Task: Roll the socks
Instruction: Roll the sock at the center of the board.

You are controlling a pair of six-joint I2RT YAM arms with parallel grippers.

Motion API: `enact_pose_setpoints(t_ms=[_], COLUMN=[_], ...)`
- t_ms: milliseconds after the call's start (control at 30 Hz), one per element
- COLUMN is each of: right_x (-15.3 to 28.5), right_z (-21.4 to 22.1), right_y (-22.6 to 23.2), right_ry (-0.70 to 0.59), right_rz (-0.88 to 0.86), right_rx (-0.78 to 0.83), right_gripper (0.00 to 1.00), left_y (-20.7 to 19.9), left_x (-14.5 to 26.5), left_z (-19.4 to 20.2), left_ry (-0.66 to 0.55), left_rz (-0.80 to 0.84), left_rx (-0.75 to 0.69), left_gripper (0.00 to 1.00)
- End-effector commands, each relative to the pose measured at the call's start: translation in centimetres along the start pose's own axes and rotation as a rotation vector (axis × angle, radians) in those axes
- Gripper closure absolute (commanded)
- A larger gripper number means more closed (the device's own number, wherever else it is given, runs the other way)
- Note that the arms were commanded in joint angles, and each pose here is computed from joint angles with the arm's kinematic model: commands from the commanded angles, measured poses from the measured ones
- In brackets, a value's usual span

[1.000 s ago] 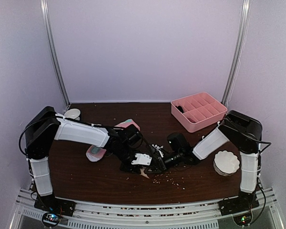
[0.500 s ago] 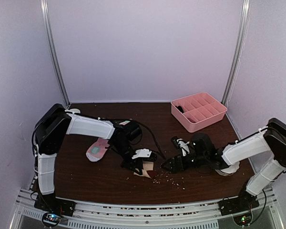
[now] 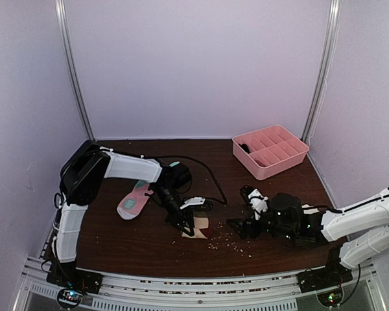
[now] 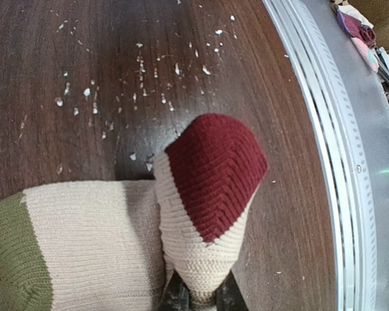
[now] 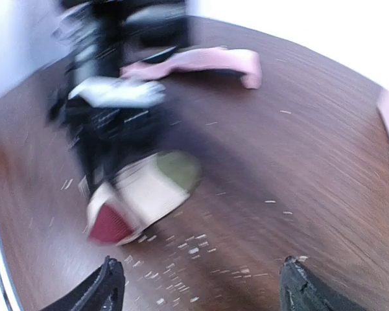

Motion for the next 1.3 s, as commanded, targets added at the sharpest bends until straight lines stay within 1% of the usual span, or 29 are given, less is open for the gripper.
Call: enact_pose_setpoints(t_ms=[0, 100, 167, 267, 433, 533, 633, 733, 1000, 1100, 1133, 1200, 1233, 1267], right_x=[0.1, -1.0, -1.9, -3.5, -6.1, -7.5, -8.8, -9.6, -10.1, -10.1, -10.2, -10.1, -10.0, -9.9], right_z=[1.4, 1.6, 1.7, 1.5, 1.0, 1.2, 1.5, 2.2, 3.7, 4.2, 4.3, 4.4, 4.5, 4.6], right_y=[3.6, 6.3, 7.6, 8.5, 9.2, 9.0, 8.7, 8.3, 7.9, 7.8, 7.7, 7.6, 7.6, 7.6], right_ry=[-0.021, 0.031, 0.056, 0.076, 0.086, 0.122, 0.168, 0.196, 0.269, 0.297, 0.305, 0.331, 0.347, 0.360], right_rz=[-0.146, -0.264, -0.309, -0.320, -0.281, -0.281, -0.297, -0.297, -0.355, -0.368, -0.371, -0.401, -0.421, -0.442], right_rx=[0.377, 0.499, 0.583, 0.680, 0.805, 0.832, 0.824, 0.817, 0.760, 0.723, 0.699, 0.646, 0.620, 0.593], right_gripper=[0.22, 0.24, 0.24, 0.26, 0.33, 0.37, 0.41, 0.46, 0.80, 0.90, 0.92, 0.97, 0.99, 1.00], left_y=[1.3, 1.3, 1.4, 1.5, 1.6, 1.6, 1.4, 1.2, 0.8, 0.8, 0.8, 0.7, 0.7, 0.7], left_x=[-2.4, -2.6, -2.7, -2.8, -2.7, -2.6, -2.6, -2.5, -2.2, -2.0, -1.9, -1.2, -0.7, 0.1], left_z=[4.9, 5.0, 5.0, 5.2, 5.1, 5.0, 5.0, 4.9, 4.3, 4.3, 4.2, 3.9, 3.5, 3.1], left_ry=[0.210, 0.209, 0.213, 0.222, 0.233, 0.237, 0.231, 0.223, 0.186, 0.186, 0.192, 0.193, 0.188, 0.189], left_rz=[-0.008, 0.017, 0.035, 0.047, 0.047, 0.047, 0.060, 0.065, 0.070, 0.064, 0.052, 0.021, 0.002, -0.016], left_rx=[0.163, 0.185, 0.194, 0.203, 0.195, 0.188, 0.183, 0.170, 0.152, 0.142, 0.136, 0.123, 0.120, 0.121], left_gripper=[1.00, 1.00, 0.99, 0.99, 0.99, 0.98, 0.96, 0.95, 0.93, 0.90, 0.87, 0.76, 0.59, 0.37])
Point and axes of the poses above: each gripper's point midway between its finger pads, its own x axis back along the fingers, its own y axis along the line the jaws close on, z = x × y, the point moved 8 cm from there along x, back along the fingers, and after that the axes turned 2 degrees about x, right-handed, at the moved point
